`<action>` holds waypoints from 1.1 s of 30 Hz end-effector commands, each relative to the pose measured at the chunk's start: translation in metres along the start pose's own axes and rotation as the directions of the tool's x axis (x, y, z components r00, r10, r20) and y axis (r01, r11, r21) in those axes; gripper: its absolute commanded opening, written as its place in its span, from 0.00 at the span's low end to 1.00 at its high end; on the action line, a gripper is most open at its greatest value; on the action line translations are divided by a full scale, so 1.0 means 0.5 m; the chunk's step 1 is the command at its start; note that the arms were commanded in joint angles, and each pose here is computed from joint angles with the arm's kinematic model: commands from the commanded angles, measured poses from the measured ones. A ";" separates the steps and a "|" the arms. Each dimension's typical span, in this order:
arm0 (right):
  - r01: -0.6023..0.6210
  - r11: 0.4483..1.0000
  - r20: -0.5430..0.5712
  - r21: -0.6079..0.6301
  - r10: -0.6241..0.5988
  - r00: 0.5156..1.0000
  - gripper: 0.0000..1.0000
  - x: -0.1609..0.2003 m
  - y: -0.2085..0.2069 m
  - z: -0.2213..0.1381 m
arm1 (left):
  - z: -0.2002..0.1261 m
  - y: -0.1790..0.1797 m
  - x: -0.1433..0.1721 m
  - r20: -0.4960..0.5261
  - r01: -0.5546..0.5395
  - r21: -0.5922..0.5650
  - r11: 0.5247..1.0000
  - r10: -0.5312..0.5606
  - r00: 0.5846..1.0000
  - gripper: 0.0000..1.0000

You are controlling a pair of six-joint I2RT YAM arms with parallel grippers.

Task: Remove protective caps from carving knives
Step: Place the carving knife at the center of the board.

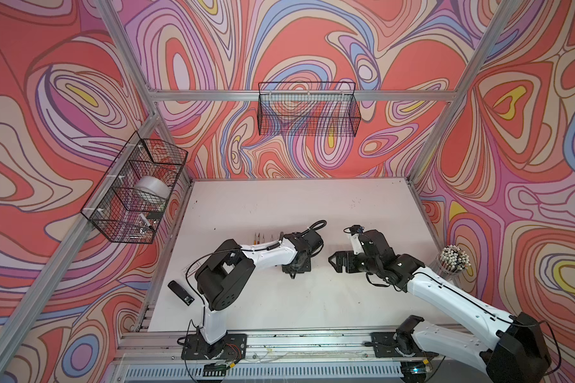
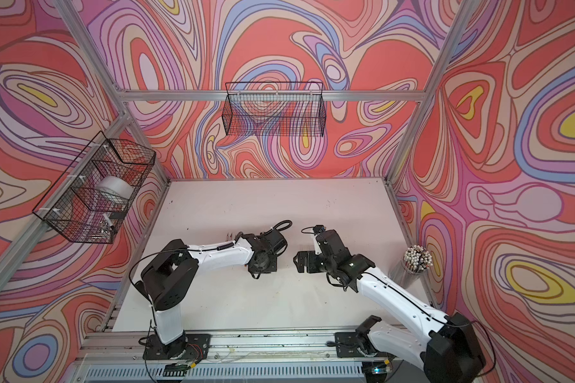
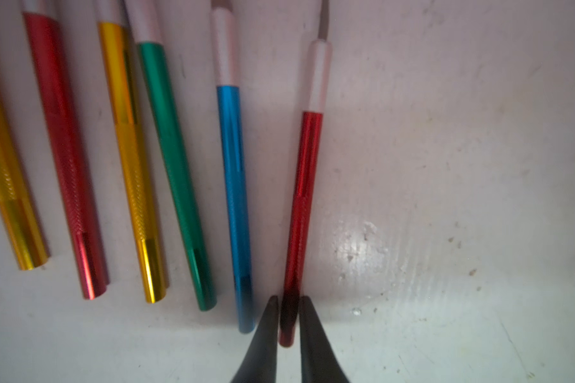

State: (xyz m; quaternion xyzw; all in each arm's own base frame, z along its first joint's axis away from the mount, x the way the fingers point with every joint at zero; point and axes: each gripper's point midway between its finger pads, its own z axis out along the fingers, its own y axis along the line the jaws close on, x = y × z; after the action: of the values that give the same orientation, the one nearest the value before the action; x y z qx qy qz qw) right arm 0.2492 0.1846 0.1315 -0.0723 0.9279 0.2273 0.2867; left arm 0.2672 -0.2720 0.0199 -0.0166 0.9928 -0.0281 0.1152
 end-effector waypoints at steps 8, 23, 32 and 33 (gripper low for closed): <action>0.002 1.000 0.003 -0.004 -0.002 1.000 0.98 0.004 -0.001 0.008 | -0.002 0.015 -0.002 -0.005 0.020 -0.050 0.999 -0.020 1.000 0.17; -0.026 0.999 0.062 0.037 0.024 0.998 0.98 -0.015 -0.014 -0.004 | -0.094 0.004 -0.054 0.098 -0.005 -0.012 1.000 0.007 0.995 0.22; -0.020 0.992 0.171 0.128 -0.002 0.985 0.98 -0.072 -0.034 -0.030 | -0.186 -0.042 -0.080 0.142 -0.094 0.211 0.973 0.065 0.988 0.44; -0.012 0.992 0.179 0.128 -0.011 0.984 0.98 -0.076 -0.033 -0.031 | -0.198 -0.052 -0.079 0.147 -0.113 0.254 0.961 0.077 0.986 0.46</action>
State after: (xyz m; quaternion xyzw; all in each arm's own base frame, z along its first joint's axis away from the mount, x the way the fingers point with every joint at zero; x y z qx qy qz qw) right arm 0.2651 0.1663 0.1369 -0.0359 0.9254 0.1824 0.3303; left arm 0.2851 -0.2810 0.1035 0.0142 0.9789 -0.0997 0.1780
